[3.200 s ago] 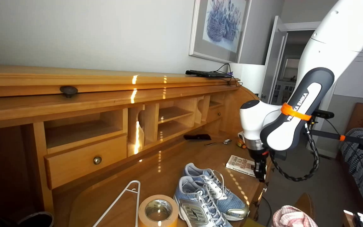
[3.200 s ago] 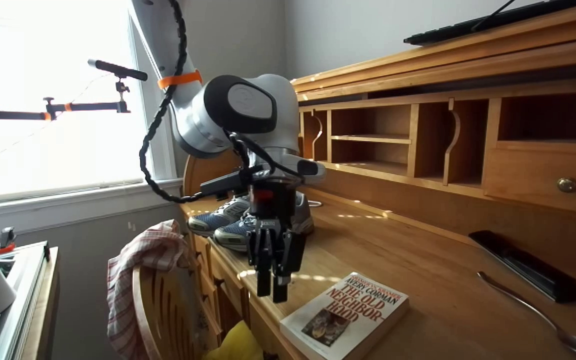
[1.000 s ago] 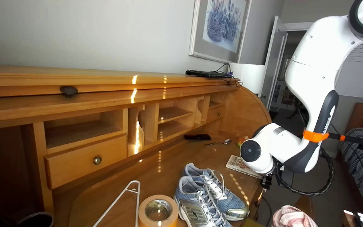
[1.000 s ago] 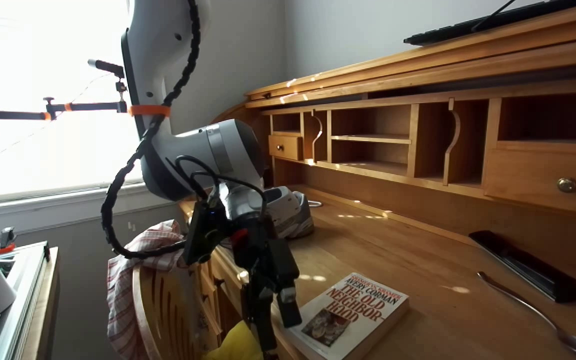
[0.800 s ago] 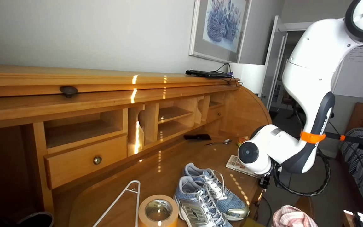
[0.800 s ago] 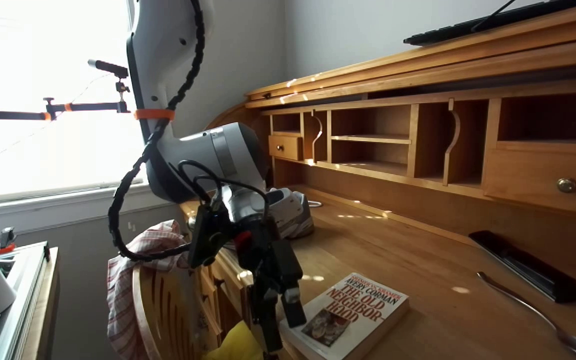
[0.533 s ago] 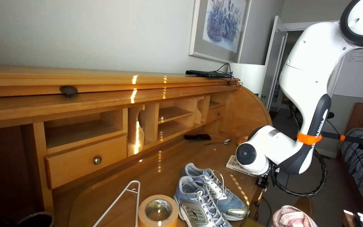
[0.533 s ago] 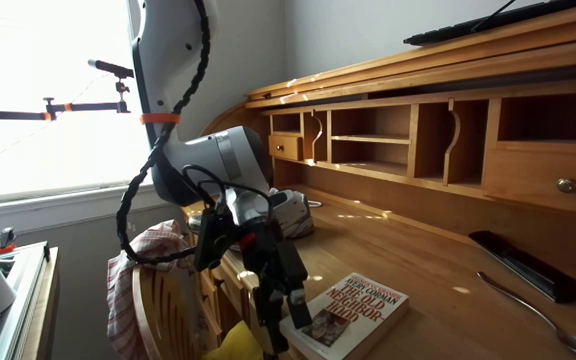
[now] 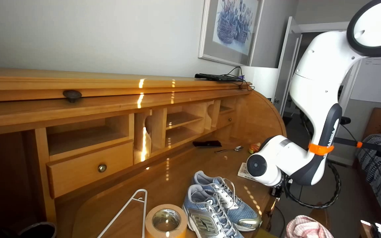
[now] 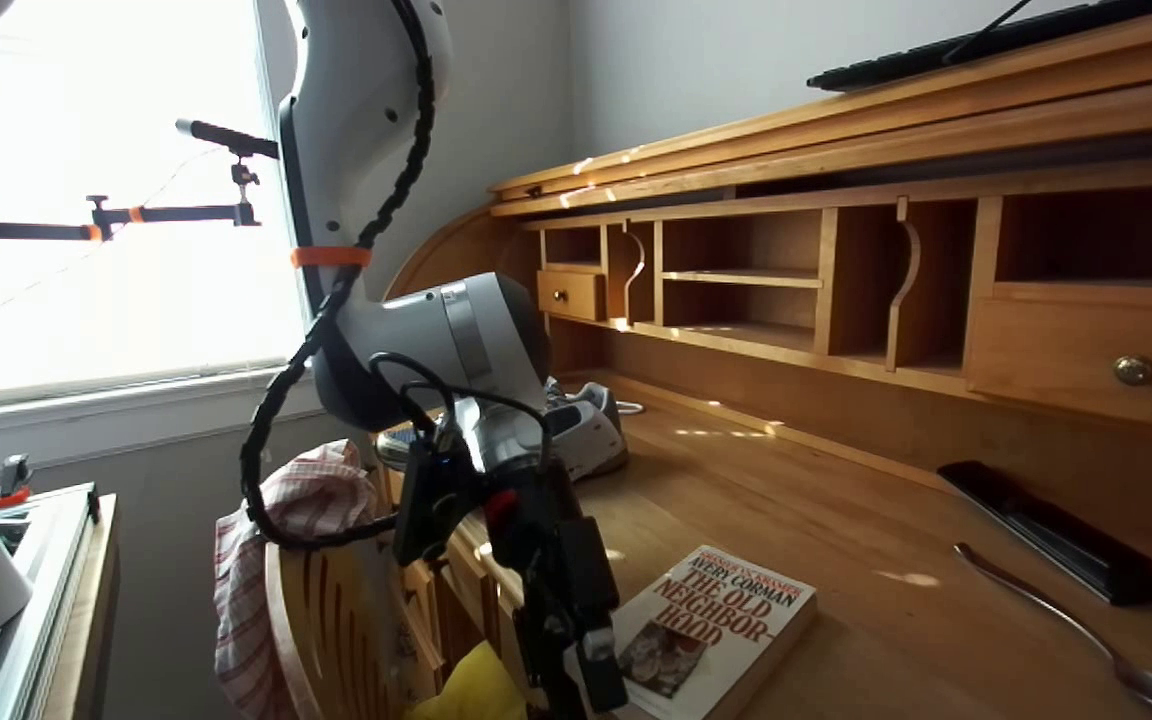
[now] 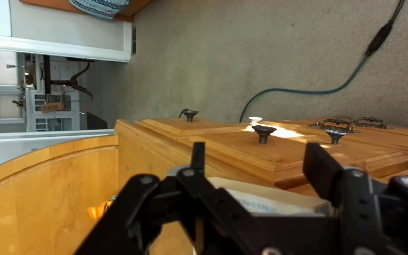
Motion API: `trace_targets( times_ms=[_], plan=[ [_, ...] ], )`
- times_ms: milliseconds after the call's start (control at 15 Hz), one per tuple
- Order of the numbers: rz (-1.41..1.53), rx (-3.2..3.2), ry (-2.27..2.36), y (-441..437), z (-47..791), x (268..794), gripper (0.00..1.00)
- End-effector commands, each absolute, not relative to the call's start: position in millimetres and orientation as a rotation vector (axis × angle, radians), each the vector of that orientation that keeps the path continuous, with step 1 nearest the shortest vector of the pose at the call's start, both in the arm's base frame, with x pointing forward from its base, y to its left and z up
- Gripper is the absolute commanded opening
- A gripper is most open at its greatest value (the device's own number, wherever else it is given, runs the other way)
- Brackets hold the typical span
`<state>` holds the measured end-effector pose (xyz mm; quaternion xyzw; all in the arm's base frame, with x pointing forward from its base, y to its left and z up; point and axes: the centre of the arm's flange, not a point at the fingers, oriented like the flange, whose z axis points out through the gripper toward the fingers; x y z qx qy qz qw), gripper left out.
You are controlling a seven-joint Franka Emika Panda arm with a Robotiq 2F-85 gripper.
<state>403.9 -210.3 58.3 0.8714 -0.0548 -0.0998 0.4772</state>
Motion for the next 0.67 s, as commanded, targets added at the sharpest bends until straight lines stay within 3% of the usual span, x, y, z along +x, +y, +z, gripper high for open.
trace_targets(
  times_ms=[0,133,267,600],
  plan=[
    [-0.227,2.106,-0.149,-217.0,43.3,411.7,0.87],
    [-0.238,2.098,-0.148,-218.9,41.9,411.7,0.88],
    [-0.246,2.092,-0.148,-220.6,41.4,411.6,1.0],
    [-0.28,2.11,-0.146,-202.4,55.2,407.2,1.0]
  ],
)
